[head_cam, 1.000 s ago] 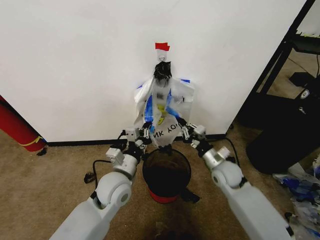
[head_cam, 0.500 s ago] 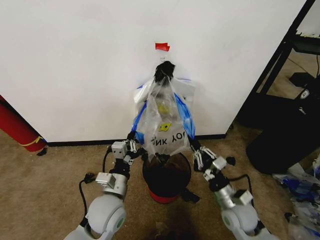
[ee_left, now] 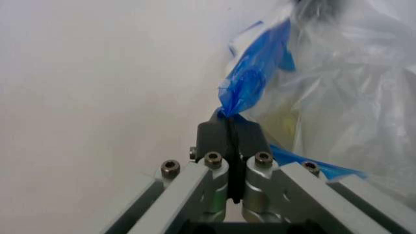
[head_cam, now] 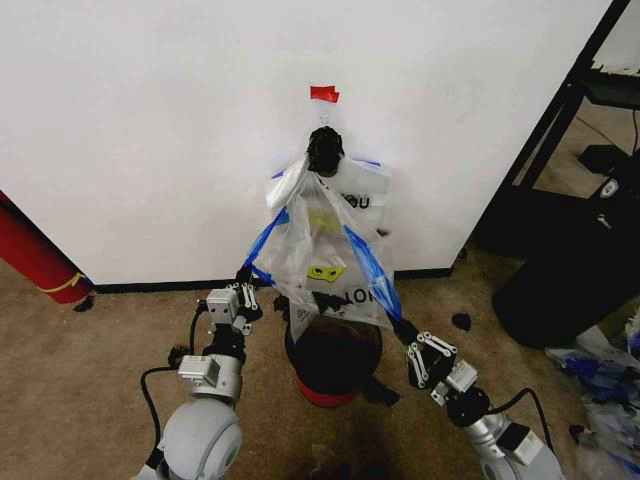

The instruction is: Pick up the garbage bag from the wall and place it over the trash bin.

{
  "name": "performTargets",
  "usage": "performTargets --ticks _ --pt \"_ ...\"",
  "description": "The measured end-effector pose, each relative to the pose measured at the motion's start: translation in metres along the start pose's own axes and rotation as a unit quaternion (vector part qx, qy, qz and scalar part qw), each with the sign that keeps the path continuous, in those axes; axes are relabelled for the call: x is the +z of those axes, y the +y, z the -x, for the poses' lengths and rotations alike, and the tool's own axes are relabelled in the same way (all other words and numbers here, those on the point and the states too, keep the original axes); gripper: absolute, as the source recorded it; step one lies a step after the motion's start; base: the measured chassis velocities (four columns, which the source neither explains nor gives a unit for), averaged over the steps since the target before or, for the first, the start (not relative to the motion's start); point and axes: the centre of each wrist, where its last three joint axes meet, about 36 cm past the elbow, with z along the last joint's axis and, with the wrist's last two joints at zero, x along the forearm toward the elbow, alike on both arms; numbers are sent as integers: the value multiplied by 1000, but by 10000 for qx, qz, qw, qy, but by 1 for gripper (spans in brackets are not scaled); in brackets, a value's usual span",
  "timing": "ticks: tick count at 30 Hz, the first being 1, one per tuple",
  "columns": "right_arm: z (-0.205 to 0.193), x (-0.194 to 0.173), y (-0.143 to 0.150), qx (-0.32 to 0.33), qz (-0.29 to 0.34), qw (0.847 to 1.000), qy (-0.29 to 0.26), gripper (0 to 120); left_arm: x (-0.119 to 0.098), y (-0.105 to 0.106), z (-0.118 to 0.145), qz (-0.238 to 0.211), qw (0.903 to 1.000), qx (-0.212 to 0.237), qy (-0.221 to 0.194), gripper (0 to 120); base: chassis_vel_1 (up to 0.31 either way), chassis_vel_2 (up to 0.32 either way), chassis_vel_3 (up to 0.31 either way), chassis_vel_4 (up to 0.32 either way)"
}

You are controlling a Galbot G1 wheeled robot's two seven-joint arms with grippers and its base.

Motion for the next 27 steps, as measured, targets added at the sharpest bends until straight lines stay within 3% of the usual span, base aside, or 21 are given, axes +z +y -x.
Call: performTargets --ticks 5,16,27 --pt "-16 6 0 -147 -126 9998 8 0 2 3 -6 34 9999 -165 20 0 0 0 0 0" --pt "-11 11 14 -53 67 9998 -187 0 -10 -1 -17 -118 9996 -176 -170 0 0 0 0 0" --pt "-15 46 -12 -99 -85 9999 39 0 32 -15 -13 -584 9983 18 -14 0 0 0 0 0"
